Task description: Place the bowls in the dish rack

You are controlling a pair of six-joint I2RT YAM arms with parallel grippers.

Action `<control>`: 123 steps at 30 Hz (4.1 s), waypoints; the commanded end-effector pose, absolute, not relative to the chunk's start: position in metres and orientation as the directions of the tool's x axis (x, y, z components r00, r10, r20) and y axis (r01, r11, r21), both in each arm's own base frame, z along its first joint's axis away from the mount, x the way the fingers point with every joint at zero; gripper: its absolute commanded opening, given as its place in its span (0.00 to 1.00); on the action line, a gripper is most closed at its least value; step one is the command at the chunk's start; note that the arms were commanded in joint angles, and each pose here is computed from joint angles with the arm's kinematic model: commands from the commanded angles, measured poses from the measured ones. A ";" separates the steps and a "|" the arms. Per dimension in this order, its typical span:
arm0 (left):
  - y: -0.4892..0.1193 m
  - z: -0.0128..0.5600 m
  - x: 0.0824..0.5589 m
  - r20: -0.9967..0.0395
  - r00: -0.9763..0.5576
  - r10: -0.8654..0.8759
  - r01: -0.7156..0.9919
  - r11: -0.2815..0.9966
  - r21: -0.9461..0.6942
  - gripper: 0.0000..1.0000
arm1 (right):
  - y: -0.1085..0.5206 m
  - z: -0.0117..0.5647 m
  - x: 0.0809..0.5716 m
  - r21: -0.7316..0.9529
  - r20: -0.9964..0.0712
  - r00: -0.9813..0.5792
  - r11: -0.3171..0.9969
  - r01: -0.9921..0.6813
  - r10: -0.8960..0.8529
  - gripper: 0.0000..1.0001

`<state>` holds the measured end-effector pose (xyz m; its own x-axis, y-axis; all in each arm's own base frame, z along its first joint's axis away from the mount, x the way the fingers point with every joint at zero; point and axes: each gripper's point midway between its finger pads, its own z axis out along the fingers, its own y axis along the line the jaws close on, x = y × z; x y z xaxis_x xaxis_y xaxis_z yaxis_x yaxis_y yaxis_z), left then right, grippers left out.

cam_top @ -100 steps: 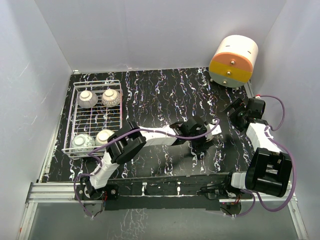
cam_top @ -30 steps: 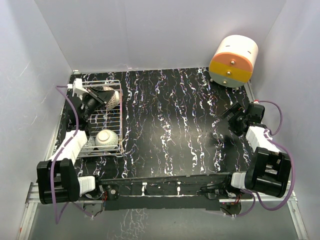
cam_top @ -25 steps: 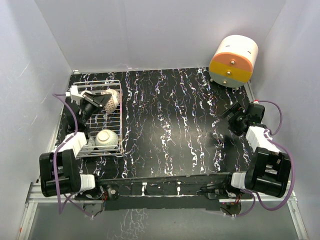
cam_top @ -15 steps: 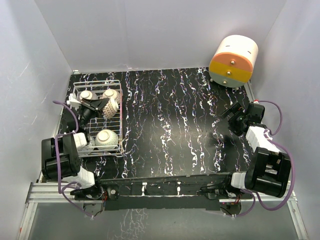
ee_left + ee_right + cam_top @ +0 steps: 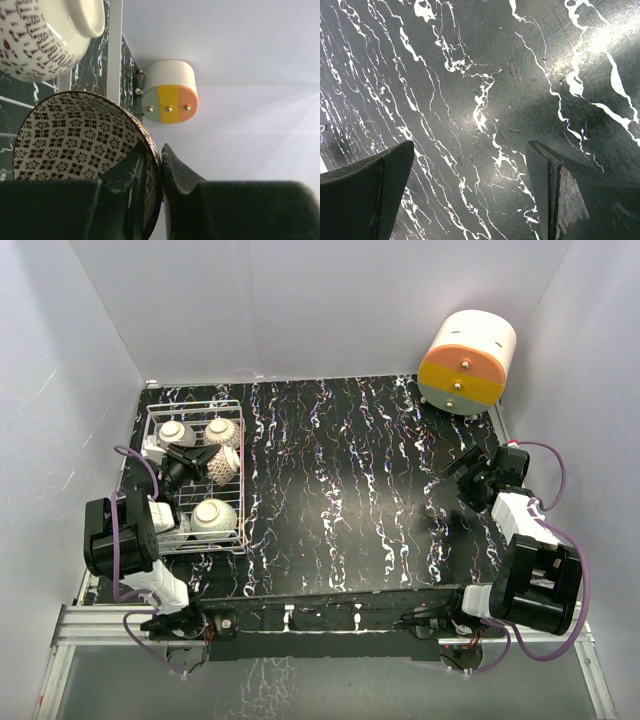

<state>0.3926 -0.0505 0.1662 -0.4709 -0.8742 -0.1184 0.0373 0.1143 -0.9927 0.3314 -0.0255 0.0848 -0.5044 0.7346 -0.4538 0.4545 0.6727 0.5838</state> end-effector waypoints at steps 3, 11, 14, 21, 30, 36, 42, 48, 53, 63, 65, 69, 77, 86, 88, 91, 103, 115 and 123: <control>-0.046 0.166 0.396 -0.133 -0.496 -0.858 -0.006 0.156 -0.988 0.00 | -0.032 0.094 0.339 0.588 -0.504 -0.471 0.687 0.427 0.724 0.97; -0.039 0.144 0.393 -0.054 -0.474 -0.879 -0.070 0.098 -0.993 0.00 | -0.031 0.094 0.340 0.594 -0.500 -0.472 0.684 0.424 0.726 0.97; -0.031 0.126 0.390 -0.024 -0.457 -0.889 -0.143 0.100 -0.985 0.00 | -0.031 0.095 0.340 0.594 -0.502 -0.470 0.685 0.422 0.726 0.97; -0.024 0.084 0.379 0.001 -0.449 -0.894 -0.327 0.163 -0.931 0.08 | -0.031 0.093 0.340 0.592 -0.501 -0.473 0.686 0.423 0.725 0.97; -0.013 0.069 0.371 0.035 -0.412 -0.911 -0.400 0.146 -0.905 0.03 | -0.031 0.094 0.340 0.593 -0.500 -0.472 0.684 0.424 0.726 0.97; -0.018 0.062 0.369 0.110 -0.399 -0.910 -0.395 0.062 -0.916 0.00 | -0.031 0.093 0.340 0.592 -0.500 -0.471 0.684 0.427 0.727 0.97; -0.017 0.069 0.372 0.109 -0.391 -0.914 -0.359 0.042 -0.933 0.00 | -0.032 0.092 0.339 0.589 -0.499 -0.471 0.684 0.430 0.727 0.97; -0.020 0.102 0.382 0.089 -0.409 -0.908 -0.250 0.018 -0.968 0.00 | -0.033 0.091 0.339 0.587 -0.499 -0.469 0.683 0.435 0.729 0.97; -0.038 0.114 0.389 0.066 -0.460 -0.886 -0.239 0.052 -0.970 0.00 | -0.033 0.092 0.339 0.586 -0.502 -0.466 0.683 0.436 0.728 0.97; -0.064 0.100 0.400 0.100 -0.515 -0.851 -0.259 0.043 -0.965 0.00 | -0.034 0.092 0.337 0.579 -0.506 -0.464 0.685 0.442 0.727 0.97; -0.064 0.092 0.397 0.108 -0.512 -0.852 -0.288 0.051 -0.956 0.00 | -0.035 0.092 0.338 0.579 -0.508 -0.463 0.686 0.441 0.726 0.98; -0.060 0.071 0.387 0.130 -0.498 -0.857 -0.359 0.067 -0.931 0.00 | -0.034 0.090 0.338 0.578 -0.505 -0.467 0.686 0.442 0.726 0.98; -0.041 0.047 0.365 0.079 -0.458 -0.885 -0.472 0.167 -0.866 0.29 | -0.033 0.089 0.337 0.583 -0.500 -0.471 0.685 0.437 0.727 0.98; -0.030 0.039 0.355 0.059 -0.454 -0.889 -0.519 0.210 -0.829 0.49 | -0.032 0.090 0.338 0.586 -0.500 -0.472 0.685 0.432 0.726 0.98; -0.030 0.039 0.354 0.057 -0.453 -0.890 -0.519 0.211 -0.828 0.49 | -0.032 0.090 0.338 0.586 -0.501 -0.471 0.685 0.433 0.726 0.98; -0.028 0.038 0.352 0.048 -0.448 -0.893 -0.522 0.217 -0.825 0.41 | -0.032 0.090 0.338 0.588 -0.499 -0.471 0.683 0.433 0.727 0.98; -0.018 0.054 0.356 -0.025 -0.449 -0.893 -0.491 0.270 -0.828 0.00 | -0.032 0.089 0.338 0.589 -0.496 -0.471 0.682 0.434 0.729 0.98; 0.002 0.070 0.351 -0.124 -0.464 -0.877 -0.491 0.371 -0.788 0.00 | -0.030 0.088 0.338 0.595 -0.492 -0.472 0.679 0.430 0.731 0.98; 0.001 0.063 0.338 -0.137 -0.476 -0.869 -0.509 0.399 -0.763 0.00 | -0.029 0.087 0.337 0.595 -0.491 -0.476 0.680 0.428 0.730 0.98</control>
<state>0.3766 -0.0083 0.1264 -0.4747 -0.8662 -0.1560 -0.3037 0.3276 -0.8947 0.3287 -0.0257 0.0788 -0.5041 0.7363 -0.4515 0.4619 0.6715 0.5794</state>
